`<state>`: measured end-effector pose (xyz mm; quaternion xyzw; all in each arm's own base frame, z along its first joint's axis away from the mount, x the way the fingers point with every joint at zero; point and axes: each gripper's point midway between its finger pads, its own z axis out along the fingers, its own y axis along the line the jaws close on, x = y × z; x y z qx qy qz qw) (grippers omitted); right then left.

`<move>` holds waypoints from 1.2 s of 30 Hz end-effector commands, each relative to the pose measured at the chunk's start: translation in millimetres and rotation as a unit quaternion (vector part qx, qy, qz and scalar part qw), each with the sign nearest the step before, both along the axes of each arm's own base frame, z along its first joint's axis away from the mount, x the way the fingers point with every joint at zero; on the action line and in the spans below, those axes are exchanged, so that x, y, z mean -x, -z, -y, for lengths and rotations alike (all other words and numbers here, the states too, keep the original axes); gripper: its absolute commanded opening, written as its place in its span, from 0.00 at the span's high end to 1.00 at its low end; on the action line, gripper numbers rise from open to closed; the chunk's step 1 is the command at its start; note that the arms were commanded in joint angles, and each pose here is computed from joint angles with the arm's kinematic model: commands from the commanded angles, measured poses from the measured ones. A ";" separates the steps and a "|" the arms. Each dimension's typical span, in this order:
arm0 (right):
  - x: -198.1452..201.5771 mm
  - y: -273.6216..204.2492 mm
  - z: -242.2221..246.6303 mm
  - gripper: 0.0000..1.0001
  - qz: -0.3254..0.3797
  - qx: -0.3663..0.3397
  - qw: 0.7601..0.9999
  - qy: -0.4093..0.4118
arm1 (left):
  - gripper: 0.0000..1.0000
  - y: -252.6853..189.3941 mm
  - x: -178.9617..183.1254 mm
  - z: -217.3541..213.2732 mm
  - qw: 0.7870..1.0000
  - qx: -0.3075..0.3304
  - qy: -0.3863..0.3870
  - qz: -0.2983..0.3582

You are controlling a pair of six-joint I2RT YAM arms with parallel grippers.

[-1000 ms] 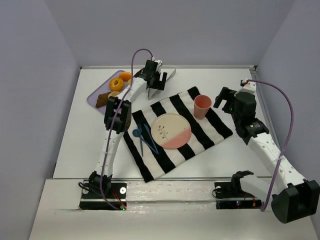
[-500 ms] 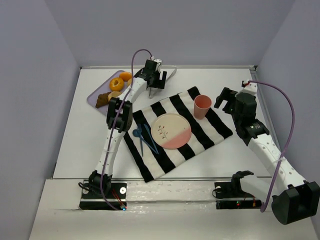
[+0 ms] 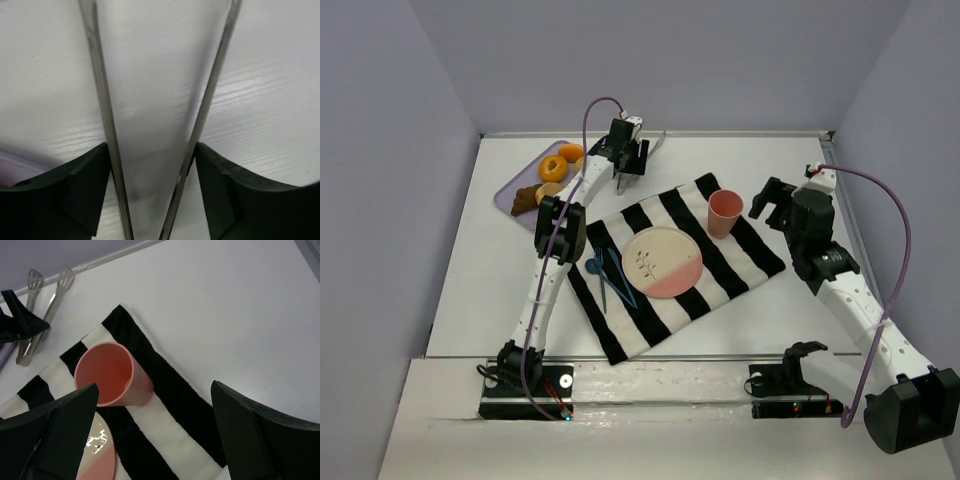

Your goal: Place the bread

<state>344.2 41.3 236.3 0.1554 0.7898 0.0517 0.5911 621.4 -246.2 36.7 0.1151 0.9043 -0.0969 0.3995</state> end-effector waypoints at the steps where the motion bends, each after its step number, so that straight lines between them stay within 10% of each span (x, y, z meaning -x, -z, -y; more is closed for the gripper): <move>1: 1.9 -22.8 5.5 0.00 0.043 -0.011 0.999 0.013 | 0.34 10.3 6.2 1.8 1.000 -0.010 0.000 -0.016; 10: 12.0 -35.5 9.0 0.00 0.067 -0.019 0.997 0.017 | 0.64 -12.4 20.4 15.9 0.999 -0.037 0.016 -0.002; 21: 17.3 -45.9 6.1 0.00 0.085 -0.028 0.996 0.006 | 0.66 -235.6 59.5 31.8 0.982 0.099 0.053 0.154; 36: 16.3 -46.3 5.5 0.00 0.090 -0.025 0.996 0.003 | 0.65 -238.3 185.4 -62.3 0.977 0.131 -0.128 0.108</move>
